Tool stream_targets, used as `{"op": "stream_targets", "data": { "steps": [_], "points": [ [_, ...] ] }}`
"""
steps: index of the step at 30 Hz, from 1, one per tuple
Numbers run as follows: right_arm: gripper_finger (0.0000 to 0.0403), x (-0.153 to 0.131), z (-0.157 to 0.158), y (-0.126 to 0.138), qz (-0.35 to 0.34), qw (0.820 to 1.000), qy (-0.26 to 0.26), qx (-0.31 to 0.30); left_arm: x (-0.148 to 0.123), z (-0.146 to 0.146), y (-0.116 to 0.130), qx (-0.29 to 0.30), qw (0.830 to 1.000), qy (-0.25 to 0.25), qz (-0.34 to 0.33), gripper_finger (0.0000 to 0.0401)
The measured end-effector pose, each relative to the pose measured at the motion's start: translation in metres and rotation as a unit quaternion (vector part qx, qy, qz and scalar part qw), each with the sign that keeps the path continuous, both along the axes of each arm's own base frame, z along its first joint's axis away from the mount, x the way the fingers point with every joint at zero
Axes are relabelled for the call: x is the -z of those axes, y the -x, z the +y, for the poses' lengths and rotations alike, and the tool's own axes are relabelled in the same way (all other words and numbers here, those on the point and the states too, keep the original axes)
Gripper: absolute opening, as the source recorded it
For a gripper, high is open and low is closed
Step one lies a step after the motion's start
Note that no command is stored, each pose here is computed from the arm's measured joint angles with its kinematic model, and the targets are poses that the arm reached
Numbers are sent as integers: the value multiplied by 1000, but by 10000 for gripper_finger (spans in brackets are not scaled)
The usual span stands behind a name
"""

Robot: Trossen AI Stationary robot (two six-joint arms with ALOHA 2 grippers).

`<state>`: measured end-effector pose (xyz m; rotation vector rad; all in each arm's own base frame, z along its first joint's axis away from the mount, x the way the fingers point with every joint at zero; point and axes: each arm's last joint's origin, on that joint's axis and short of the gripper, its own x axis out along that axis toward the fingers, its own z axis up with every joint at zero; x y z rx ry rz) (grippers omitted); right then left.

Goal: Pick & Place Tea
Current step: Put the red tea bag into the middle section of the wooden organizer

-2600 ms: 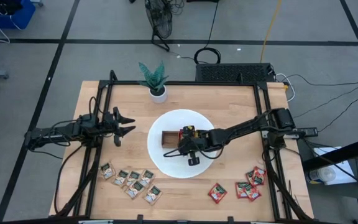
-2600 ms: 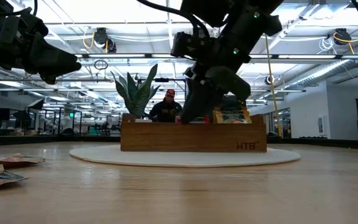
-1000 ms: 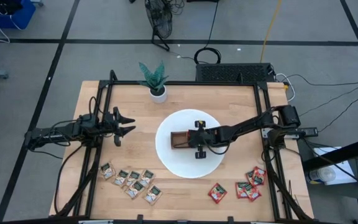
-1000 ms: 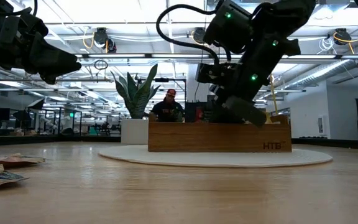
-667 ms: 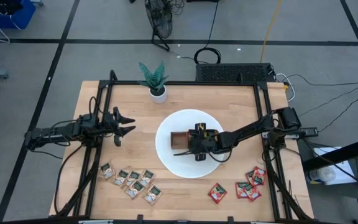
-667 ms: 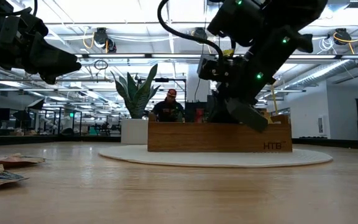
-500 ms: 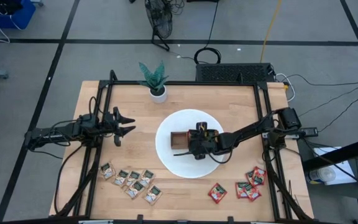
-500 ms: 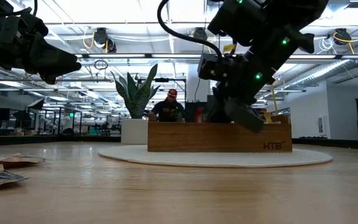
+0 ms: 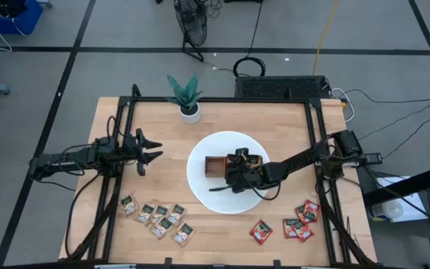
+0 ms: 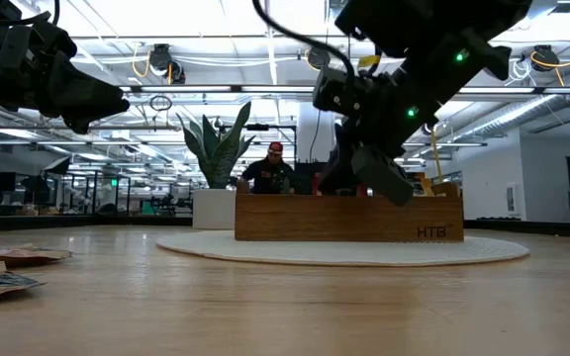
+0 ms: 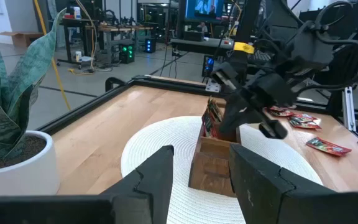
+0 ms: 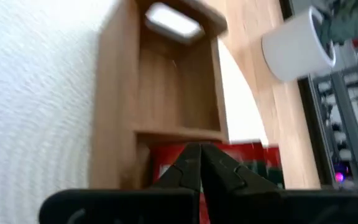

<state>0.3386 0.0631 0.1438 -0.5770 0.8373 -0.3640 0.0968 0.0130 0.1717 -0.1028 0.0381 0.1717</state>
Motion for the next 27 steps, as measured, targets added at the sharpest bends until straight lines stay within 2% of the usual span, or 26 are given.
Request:
{"op": "stream_targets", "data": {
  "steps": [5,9,13,15,18,21,23,25,26,27],
  "points": [
    [0,-10,21,3,-21,999,5,-41,0,0,0,0,1000,0,0,157],
    [0,-31,50,20,-48,996,-26,-69,0,0,0,0,1000,0,0,157],
    [0,-52,92,51,-52,983,-102,-145,0,0,0,0,1000,0,0,157],
    [0,-59,112,69,-52,966,-163,-196,0,0,0,0,1000,0,0,157],
    [0,-59,136,99,-54,927,-238,-286,0,0,0,0,1000,0,0,157],
    [0,-51,151,123,-89,873,-292,-380,0,0,0,0,1000,0,0,157],
    [1,-44,156,137,-126,822,-330,-447,0,0,0,0,1000,0,0,157],
    [9,-42,158,147,-164,763,-361,-511,0,0,0,0,1000,0,0,157],
    [17,-44,160,150,-185,738,-373,-531,0,0,0,0,1000,0,0,157],
    [29,-45,162,153,-201,721,-381,-543,0,0,0,0,1000,0,0,157]
  ]
}}
